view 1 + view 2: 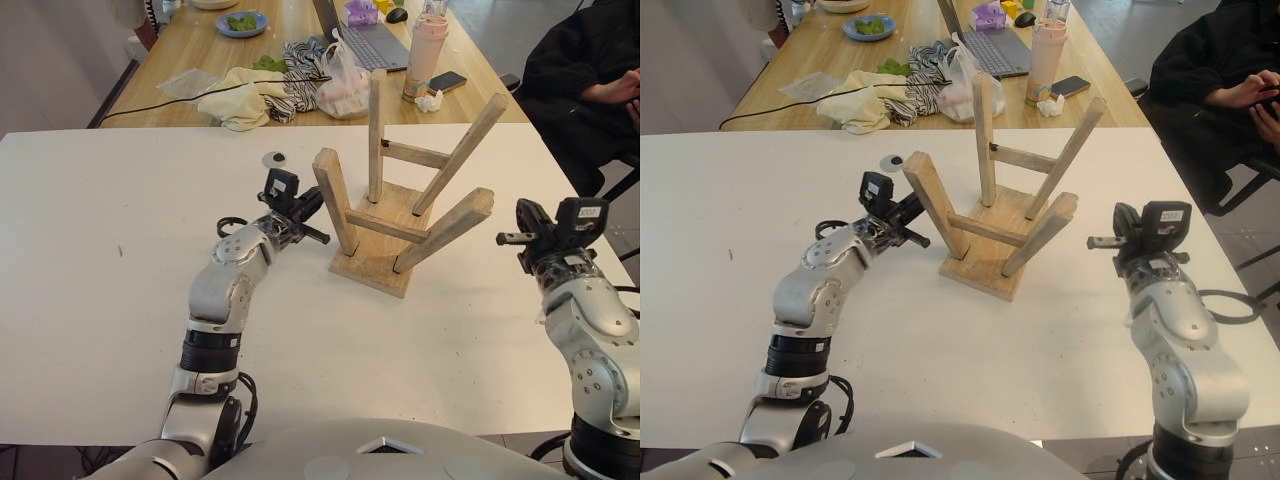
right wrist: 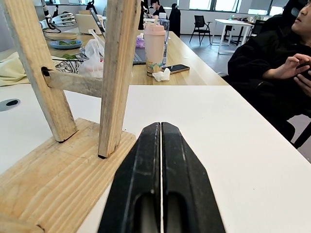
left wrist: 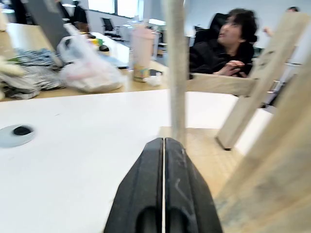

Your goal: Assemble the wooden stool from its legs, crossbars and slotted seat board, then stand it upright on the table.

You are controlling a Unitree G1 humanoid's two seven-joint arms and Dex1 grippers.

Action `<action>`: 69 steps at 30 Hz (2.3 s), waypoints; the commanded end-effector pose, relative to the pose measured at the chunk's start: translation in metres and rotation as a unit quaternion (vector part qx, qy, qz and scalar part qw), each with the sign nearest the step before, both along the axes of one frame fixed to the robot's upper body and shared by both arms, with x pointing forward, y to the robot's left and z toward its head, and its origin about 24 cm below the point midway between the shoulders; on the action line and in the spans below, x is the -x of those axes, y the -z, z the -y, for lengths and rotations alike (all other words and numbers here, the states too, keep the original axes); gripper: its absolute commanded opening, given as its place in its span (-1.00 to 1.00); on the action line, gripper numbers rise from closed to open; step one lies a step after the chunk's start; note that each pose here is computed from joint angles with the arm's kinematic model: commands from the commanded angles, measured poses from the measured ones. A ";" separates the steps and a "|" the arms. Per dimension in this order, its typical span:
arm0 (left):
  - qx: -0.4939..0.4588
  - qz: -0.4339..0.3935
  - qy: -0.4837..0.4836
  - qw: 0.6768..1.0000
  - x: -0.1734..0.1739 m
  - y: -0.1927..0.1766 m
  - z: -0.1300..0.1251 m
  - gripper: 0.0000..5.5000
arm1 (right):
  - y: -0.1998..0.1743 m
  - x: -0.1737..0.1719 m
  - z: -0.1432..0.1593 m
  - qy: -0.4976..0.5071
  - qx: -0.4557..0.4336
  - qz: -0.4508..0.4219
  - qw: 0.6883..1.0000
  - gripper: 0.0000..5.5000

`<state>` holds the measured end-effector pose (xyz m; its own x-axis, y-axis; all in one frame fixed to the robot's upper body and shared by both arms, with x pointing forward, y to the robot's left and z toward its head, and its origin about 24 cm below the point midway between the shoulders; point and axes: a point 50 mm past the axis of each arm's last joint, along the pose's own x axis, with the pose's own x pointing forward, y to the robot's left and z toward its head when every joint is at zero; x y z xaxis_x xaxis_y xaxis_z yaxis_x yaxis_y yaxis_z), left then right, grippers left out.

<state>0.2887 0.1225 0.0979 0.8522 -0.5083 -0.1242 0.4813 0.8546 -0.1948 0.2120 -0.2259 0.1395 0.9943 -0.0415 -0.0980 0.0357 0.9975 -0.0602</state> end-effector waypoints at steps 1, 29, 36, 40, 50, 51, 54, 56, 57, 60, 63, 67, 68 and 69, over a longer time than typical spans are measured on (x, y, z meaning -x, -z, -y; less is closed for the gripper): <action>0.004 -0.009 -0.021 1.000 0.004 -0.003 -0.009 -1.00 | -0.011 -0.009 -0.004 -0.020 0.003 0.002 1.000 -0.99; -0.097 0.062 -0.119 0.986 -0.053 -0.011 -0.061 -1.00 | -0.011 -0.025 -0.090 -0.340 0.058 -0.078 0.935 -0.99; -0.055 0.025 -0.198 0.978 0.013 0.015 -0.122 -1.00 | -0.006 -0.001 -0.036 -0.487 0.043 -0.198 0.849 -0.99; 0.063 -0.005 -0.145 0.987 0.039 0.027 -0.098 -1.00 | 0.023 -0.008 0.011 -0.434 0.064 -0.267 0.858 -0.91; 0.046 -0.110 0.093 0.989 0.078 0.062 -0.039 -0.52 | 0.076 -0.039 0.038 -0.428 0.092 -0.181 0.881 -0.30; 0.030 -0.111 0.105 0.988 0.076 0.063 -0.037 -0.49 | 0.081 -0.041 0.035 -0.434 0.086 -0.176 0.879 -0.26; -0.020 -0.115 0.143 0.983 0.071 0.066 -0.031 -0.37 | 0.094 -0.047 0.032 -0.441 0.085 -0.169 0.877 -0.06; -0.045 -0.114 0.188 0.974 0.071 0.066 -0.025 -0.37 | 0.100 -0.054 0.033 -0.429 0.089 -0.163 0.884 0.05; -0.050 -0.113 0.205 0.971 0.071 0.066 -0.021 -0.37 | 0.101 -0.058 0.034 -0.420 0.091 -0.156 0.889 0.12; -0.057 -0.108 0.225 0.967 0.068 0.064 -0.018 -0.37 | 0.103 -0.067 0.031 -0.408 0.092 -0.138 0.898 0.28; -0.062 -0.102 0.235 0.965 0.063 0.062 -0.017 -0.37 | 0.106 -0.073 0.018 -0.428 0.086 -0.122 0.891 0.31; -0.068 -0.093 0.240 0.964 0.058 0.058 -0.016 -0.37 | 0.107 -0.075 -0.005 -0.480 0.073 -0.108 0.868 0.31; -0.071 -0.090 0.238 0.964 0.056 0.057 -0.017 -0.37 | 0.107 -0.072 -0.010 -0.499 0.070 -0.108 0.857 0.31; -0.075 -0.089 0.236 0.965 0.055 0.057 -0.019 -0.37 | 0.107 -0.069 -0.014 -0.514 0.067 -0.109 0.848 0.31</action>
